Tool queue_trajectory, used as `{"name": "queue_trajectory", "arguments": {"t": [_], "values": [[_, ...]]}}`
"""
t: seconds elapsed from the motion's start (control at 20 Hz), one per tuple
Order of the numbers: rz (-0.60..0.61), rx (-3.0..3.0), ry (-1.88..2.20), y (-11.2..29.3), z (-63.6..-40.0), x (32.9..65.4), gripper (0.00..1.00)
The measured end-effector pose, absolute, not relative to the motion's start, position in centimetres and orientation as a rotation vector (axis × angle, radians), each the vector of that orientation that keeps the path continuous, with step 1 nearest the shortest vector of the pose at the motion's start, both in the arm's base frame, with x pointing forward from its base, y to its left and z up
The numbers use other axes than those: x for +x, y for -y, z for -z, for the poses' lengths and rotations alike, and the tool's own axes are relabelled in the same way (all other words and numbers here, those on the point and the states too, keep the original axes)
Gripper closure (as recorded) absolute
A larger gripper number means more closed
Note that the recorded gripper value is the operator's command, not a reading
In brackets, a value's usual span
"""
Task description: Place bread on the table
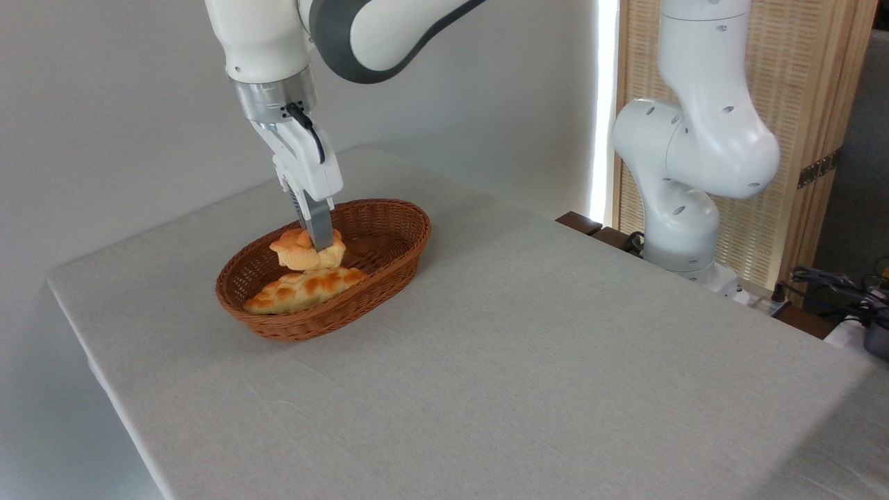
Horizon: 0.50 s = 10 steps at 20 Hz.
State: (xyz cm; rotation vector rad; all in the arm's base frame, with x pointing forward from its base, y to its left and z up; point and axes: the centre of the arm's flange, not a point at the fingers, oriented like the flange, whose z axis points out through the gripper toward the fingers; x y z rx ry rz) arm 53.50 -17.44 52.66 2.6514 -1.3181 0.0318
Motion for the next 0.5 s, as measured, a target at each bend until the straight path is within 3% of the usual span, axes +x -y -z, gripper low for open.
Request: {"name": "queue_trajectory", "arguments": {"t": [0.3,0.5], "values": [[-0.05,2.597,1.447,9.5,-53.2,54.8,1.0],[-0.028,2.558,1.558,6.5,-52.4,55.0,1.0]]}}
